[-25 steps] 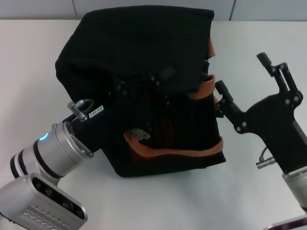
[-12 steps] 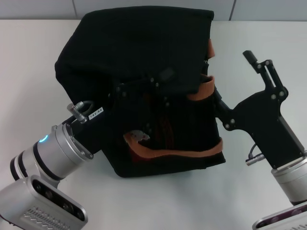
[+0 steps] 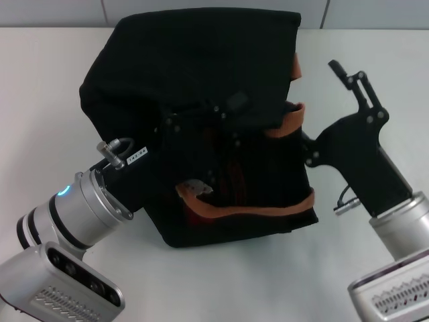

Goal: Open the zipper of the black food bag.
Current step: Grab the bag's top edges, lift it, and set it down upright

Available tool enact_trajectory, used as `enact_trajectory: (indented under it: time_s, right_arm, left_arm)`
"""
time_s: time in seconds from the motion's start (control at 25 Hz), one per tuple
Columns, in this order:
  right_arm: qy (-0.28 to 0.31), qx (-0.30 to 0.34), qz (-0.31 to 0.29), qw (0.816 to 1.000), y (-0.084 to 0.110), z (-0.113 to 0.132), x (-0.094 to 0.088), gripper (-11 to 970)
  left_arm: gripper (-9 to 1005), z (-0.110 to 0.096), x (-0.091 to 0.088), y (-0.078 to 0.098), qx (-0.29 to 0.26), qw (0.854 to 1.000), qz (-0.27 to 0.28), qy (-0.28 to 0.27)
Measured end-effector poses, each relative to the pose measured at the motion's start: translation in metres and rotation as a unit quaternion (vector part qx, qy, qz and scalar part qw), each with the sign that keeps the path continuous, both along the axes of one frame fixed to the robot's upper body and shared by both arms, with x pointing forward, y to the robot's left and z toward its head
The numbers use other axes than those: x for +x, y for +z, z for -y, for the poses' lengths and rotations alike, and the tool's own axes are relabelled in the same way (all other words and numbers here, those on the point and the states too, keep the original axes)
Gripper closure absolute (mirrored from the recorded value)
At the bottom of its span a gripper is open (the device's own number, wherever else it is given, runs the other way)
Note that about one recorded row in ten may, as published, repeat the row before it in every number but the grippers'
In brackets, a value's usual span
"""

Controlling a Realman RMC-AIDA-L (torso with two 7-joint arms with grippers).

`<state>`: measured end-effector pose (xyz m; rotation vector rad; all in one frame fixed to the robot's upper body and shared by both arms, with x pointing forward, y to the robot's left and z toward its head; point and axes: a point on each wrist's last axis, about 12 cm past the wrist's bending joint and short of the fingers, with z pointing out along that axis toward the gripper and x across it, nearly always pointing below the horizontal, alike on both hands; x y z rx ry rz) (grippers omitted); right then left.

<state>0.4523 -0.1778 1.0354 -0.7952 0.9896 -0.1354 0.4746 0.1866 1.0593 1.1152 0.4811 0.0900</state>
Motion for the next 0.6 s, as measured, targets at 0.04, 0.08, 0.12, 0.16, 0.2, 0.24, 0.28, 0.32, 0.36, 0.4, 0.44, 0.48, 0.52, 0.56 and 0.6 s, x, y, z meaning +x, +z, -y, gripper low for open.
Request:
enact_trajectory:
  time_s: [0.04, 0.08, 0.12, 0.16, 0.2, 0.24, 0.28, 0.32, 0.36, 0.4, 0.44, 0.48, 0.52, 0.56, 0.6]
  right_arm:
    - [0.000, 0.011, -0.001, 1.000, 0.002, 0.000, 0.003, 184]
    - [0.000, 0.011, -0.001, 1.000, 0.002, 0.000, 0.003, 185]
    - [0.003, 0.019, 0.001, 1.000, 0.004, -0.002, 0.004, 185]
    - [0.003, 0.019, 0.001, 1.000, 0.004, -0.002, 0.004, 186]
    - [0.005, 0.023, 0.002, 1.000, 0.005, -0.003, 0.003, 186]
    - [0.010, 0.030, 0.002, 1.000, 0.005, -0.005, -0.002, 187]
    - [0.010, 0.030, 0.002, 1.000, 0.005, -0.005, -0.002, 187]
    - [0.012, 0.032, 0.001, 0.999, 0.005, -0.005, -0.004, 187]
    - [0.015, 0.034, -0.002, 0.999, 0.004, -0.005, -0.007, 188]
    - [0.017, 0.036, -0.006, 0.999, 0.003, -0.005, -0.009, 188]
    - [0.021, 0.039, -0.013, 0.999, 0.002, -0.005, -0.010, 189]
    - [0.021, 0.039, -0.013, 0.999, 0.002, -0.005, -0.010, 189]
    - [0.022, 0.039, -0.016, 0.999, 0.001, -0.005, -0.010, 190]
    - [0.022, 0.038, -0.017, 0.999, 0.001, -0.005, -0.009, 190]
    - [0.023, 0.038, -0.019, 0.999, 0.001, -0.005, -0.009, 191]
  left_arm:
    - [870, 0.000, 0.000, 0.000, -0.001, 1.000, 0.001, -0.001]
    - [870, 0.000, 0.000, 0.000, -0.001, 1.000, 0.001, -0.001]
    - [870, 0.000, 0.000, 0.001, -0.002, 1.000, 0.001, -0.002]
    - [870, 0.000, 0.000, 0.001, -0.002, 1.000, 0.001, -0.002]
    - [870, 0.000, -0.001, 0.001, -0.003, 1.000, 0.002, -0.002]
    - [870, 0.000, -0.001, 0.001, -0.003, 1.000, 0.002, -0.002]
    - [870, 0.000, -0.001, 0.001, -0.004, 1.000, 0.002, -0.003]
    - [870, 0.000, -0.001, 0.001, -0.004, 1.000, 0.003, -0.003]
    - [870, 0.000, -0.001, 0.001, -0.004, 1.000, 0.003, -0.003]
    - [870, 0.000, 0.000, 0.001, -0.004, 1.000, 0.003, -0.004]
    - [870, 0.001, 0.000, 0.002, -0.004, 1.000, 0.004, -0.004]
    - [870, 0.001, 0.000, 0.002, -0.003, 1.000, 0.004, -0.005]
    - [871, 0.001, 0.001, 0.002, -0.003, 1.000, 0.005, -0.005]
    - [871, 0.001, 0.001, 0.002, -0.003, 1.000, 0.005, -0.006]
    - [871, 0.002, 0.001, 0.002, -0.003, 1.000, 0.005, -0.006]
